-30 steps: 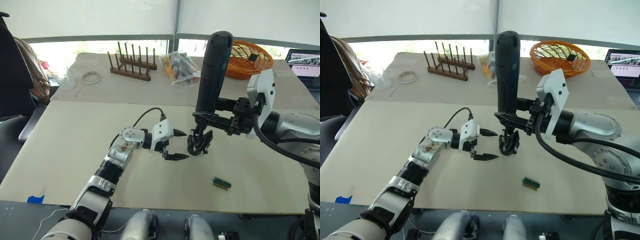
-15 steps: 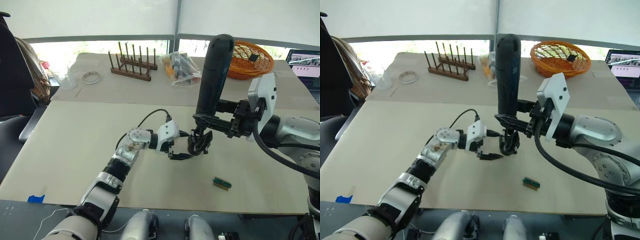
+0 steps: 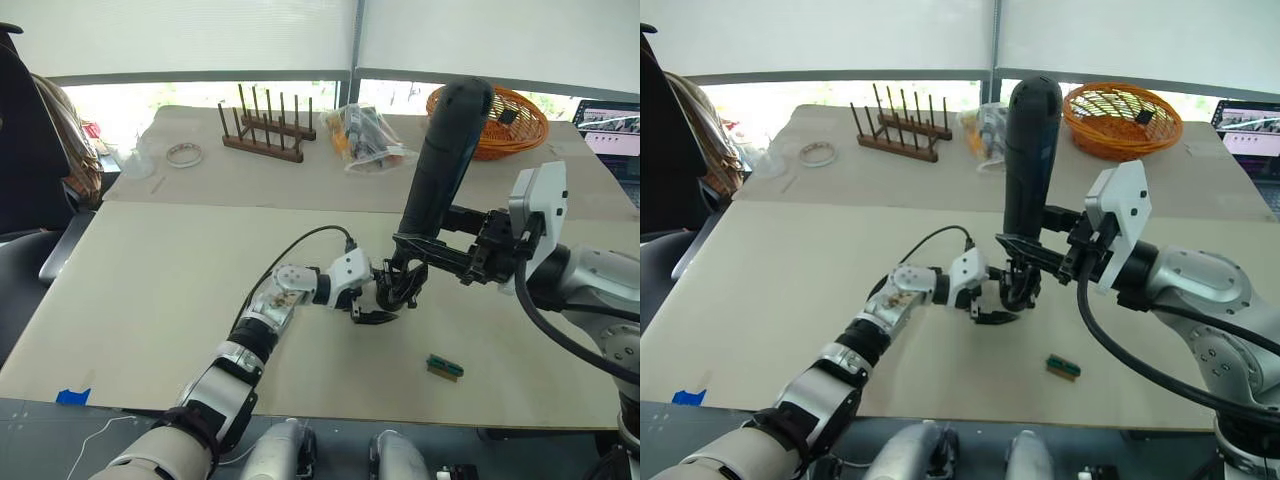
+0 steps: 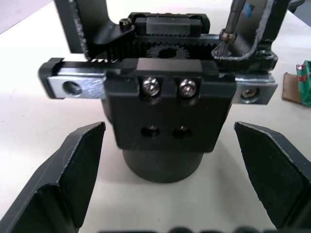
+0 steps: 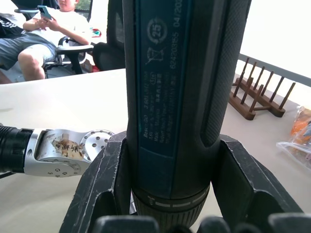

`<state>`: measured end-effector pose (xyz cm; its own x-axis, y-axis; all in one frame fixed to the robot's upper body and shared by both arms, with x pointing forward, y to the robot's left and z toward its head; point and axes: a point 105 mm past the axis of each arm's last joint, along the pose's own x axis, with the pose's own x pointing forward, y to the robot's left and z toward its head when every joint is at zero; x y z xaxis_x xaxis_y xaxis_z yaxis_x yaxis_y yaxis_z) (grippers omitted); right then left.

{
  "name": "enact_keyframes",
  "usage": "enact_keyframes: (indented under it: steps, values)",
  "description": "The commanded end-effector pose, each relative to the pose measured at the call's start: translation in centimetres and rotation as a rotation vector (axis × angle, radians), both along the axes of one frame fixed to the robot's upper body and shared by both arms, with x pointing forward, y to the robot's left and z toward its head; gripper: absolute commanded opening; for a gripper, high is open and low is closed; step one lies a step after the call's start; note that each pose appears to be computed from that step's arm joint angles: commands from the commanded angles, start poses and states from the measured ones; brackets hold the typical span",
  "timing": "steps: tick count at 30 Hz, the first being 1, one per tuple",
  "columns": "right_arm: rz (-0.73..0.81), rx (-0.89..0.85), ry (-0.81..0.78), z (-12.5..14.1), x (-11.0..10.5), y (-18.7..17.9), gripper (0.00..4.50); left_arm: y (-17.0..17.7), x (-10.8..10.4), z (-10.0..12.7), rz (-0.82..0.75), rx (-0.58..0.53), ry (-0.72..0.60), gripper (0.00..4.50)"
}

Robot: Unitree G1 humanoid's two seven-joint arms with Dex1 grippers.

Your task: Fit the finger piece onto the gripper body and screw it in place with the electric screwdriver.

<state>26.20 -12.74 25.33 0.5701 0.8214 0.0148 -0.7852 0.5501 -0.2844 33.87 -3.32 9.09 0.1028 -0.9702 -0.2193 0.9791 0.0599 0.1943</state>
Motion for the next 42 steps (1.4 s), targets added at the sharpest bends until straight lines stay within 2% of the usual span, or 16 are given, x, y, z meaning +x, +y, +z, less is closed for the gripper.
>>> enact_keyframes:
  steps: [1,4,13,19,25,42]
  values:
    - [-0.032,-0.009,0.009,-0.5,-0.1,-0.4,1.93,-0.4,0.6,1.2,0.009,-0.024,-0.054,3.67]
    - [-0.040,-0.005,0.023,-1.1,-0.3,-0.6,1.93,-0.7,0.4,0.9,0.000,-0.008,-0.078,2.30]
    - [0.017,-0.052,0.149,-4.1,-0.6,-0.8,1.93,-1.0,0.6,0.7,0.002,0.003,-0.078,2.29]
    - [0.025,-0.070,0.207,-5.0,0.5,-1.0,1.93,-1.0,1.0,0.9,0.018,0.001,-0.078,2.29]
    - [-0.041,-0.140,0.278,-7.2,2.1,-2.1,1.92,-0.9,1.2,0.9,0.024,0.001,-0.082,2.29]
    - [-0.046,-0.093,0.278,-7.3,2.5,-2.1,1.92,-0.1,1.4,0.9,0.039,0.005,-0.085,2.29]
